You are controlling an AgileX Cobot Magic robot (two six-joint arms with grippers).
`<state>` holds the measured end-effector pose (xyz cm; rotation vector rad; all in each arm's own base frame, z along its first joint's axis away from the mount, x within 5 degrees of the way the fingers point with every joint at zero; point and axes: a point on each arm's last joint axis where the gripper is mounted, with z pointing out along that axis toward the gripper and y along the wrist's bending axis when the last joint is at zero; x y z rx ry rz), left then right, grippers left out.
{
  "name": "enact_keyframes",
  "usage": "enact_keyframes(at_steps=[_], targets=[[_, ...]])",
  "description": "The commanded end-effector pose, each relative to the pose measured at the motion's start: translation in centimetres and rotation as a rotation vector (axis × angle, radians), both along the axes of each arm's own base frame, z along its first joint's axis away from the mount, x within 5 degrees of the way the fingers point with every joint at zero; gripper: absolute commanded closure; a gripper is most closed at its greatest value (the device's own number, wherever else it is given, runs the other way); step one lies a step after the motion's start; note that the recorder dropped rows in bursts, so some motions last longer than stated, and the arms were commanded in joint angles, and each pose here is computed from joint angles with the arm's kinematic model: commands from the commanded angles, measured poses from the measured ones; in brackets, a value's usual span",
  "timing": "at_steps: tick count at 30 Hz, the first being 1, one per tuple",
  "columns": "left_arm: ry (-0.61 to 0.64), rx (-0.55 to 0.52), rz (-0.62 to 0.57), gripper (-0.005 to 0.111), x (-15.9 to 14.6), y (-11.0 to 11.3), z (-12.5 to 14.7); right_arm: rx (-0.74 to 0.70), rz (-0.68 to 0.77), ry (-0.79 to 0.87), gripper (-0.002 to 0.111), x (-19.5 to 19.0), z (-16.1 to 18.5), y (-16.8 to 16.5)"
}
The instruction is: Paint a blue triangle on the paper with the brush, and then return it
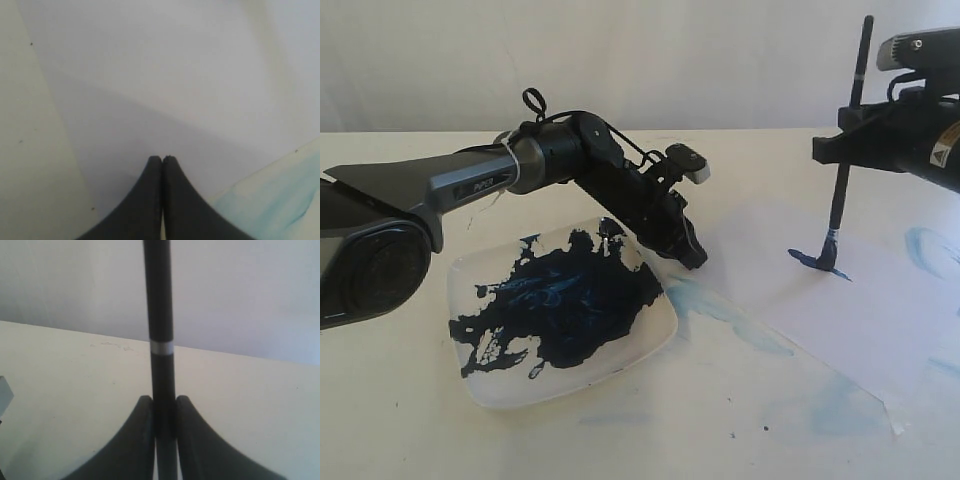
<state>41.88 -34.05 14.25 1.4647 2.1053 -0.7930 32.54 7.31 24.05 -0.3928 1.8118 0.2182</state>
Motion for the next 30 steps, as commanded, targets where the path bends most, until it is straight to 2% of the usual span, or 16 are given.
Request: enact_keyframes(at_steps=[1,22,30], targets=[[0.025,0.004,-0.016,0.107,-0.2,0.1,0.1,-0.057,-0.018,0.001,0.108,-0.2,0.4,-0.6],[0.026,0.004,-0.017,0.107,-0.2,0.1,0.1,-0.134,-0.056,0.047,0.108,-1.2,1.2,-1.3],[0.027,0.005,-0.018,0.107,-0.3,0.1,0.1,-0.11,-0.049,-0.057,0.108,-2.2,3.9,-1.3]])
